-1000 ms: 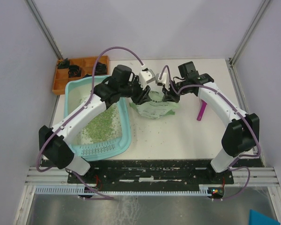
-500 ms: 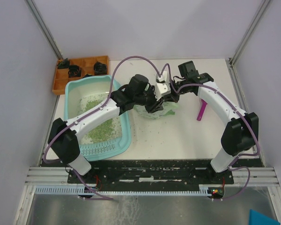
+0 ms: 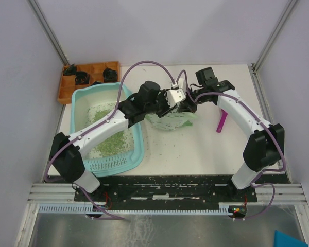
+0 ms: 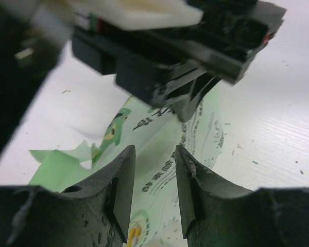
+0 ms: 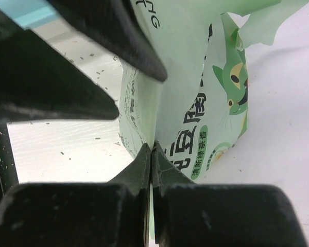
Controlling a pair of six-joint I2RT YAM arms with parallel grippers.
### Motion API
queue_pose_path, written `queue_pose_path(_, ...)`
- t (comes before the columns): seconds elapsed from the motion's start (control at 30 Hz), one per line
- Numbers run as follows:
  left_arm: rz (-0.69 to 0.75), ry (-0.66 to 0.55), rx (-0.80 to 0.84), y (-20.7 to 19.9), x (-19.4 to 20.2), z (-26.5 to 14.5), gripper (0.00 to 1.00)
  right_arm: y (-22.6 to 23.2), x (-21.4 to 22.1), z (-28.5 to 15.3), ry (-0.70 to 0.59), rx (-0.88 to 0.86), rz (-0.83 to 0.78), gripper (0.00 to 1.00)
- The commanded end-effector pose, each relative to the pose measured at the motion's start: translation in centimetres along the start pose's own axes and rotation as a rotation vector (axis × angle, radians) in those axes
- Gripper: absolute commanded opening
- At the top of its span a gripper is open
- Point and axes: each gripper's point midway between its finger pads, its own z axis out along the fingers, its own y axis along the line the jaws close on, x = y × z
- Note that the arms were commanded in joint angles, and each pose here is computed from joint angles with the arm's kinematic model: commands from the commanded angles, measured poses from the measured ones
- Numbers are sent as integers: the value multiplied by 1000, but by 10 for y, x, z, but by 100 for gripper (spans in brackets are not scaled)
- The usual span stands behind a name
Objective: Fill the litter box with clean litter
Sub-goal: Close the cat litter bag at the center of the board.
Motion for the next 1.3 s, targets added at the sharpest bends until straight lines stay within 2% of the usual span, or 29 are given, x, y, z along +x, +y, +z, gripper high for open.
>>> queue_pose_path(0.0,91,-40,-84,28,-13,-20,45,9,-26,-16,-78,-4,-47,2)
queue_pose_path(0.23,84,-52,64,12,-9,-2,46,11,-28,-19,-78,-4,-43,2)
queue_pose_path(0.4,66,24,171,-2,12,7,45,12,-28,-21,-78,-4,-44,2)
queue_pose_path(0.6,15,85,198,3,43,-1,41,13,-27,-20,-78,-5,-42,2)
queue_pose_path(0.87,18,199,171,13,77,-19,28,8,-31,-17,-93,-2,-27,2)
queue_pose_path(1.07,29,272,99,27,92,-25,3,5,-31,-17,-90,3,-27,2)
queue_pose_path(1.27,-1,265,25,49,83,-35,3,5,-20,-18,-73,11,-21,2)
